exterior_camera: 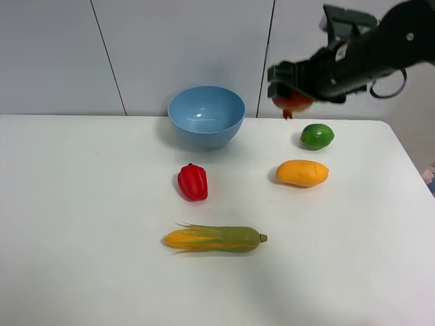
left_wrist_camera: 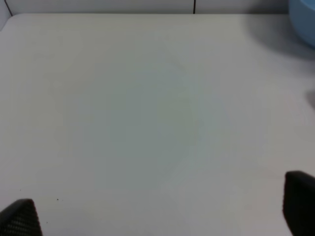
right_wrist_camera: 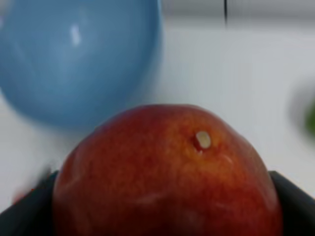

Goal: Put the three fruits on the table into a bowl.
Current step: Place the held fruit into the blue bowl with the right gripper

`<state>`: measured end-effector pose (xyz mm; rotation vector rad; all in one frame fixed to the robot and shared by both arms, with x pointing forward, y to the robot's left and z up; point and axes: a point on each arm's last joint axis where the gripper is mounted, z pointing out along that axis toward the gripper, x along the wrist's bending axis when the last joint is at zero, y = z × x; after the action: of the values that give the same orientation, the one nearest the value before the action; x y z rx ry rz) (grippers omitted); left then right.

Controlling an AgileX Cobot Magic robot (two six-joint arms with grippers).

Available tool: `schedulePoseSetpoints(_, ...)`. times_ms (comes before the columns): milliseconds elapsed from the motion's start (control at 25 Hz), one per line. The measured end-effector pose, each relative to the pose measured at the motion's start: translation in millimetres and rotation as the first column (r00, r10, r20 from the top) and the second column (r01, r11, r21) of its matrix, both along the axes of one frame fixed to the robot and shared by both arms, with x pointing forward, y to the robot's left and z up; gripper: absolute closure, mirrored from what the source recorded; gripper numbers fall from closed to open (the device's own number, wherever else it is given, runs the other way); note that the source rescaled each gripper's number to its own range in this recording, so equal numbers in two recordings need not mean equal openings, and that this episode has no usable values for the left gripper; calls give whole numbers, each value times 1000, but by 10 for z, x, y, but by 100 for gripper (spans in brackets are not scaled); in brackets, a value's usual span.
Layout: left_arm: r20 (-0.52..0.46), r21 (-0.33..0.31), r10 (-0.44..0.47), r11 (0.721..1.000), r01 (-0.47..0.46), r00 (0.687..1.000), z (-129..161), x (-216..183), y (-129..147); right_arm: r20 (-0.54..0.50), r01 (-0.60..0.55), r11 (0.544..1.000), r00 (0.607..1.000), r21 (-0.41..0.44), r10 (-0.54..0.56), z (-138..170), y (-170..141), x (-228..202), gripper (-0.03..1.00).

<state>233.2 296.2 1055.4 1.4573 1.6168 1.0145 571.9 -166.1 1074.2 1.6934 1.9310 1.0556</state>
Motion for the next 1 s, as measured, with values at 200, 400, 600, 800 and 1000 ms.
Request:
schedulePoseSetpoints(200,0,-1,1,1000,-1,1000,0,0,0,62,-33,999,998,3,33,-183,442,792,71)
schedulePoseSetpoints(400,0,-1,1,1000,-1,1000,0,0,0,55,-103,995,993,-6,103,-622,1028,1278,71)
schedulePoseSetpoints(600,0,-1,1,1000,-1,1000,0,0,0,53,-193,976,979,-99,199,-958,1392,1441,71)
schedulePoseSetpoints(800,0,0,0,1000,0,1000,0,0,0,34,-252,954,965,-164,261,-1058,1456,1427,25)
schedulePoseSetpoints(1000,0,0,0,1000,0,1000,0,0,0,1,-261,949,964,-180,265,-895,1419,1366,-1)
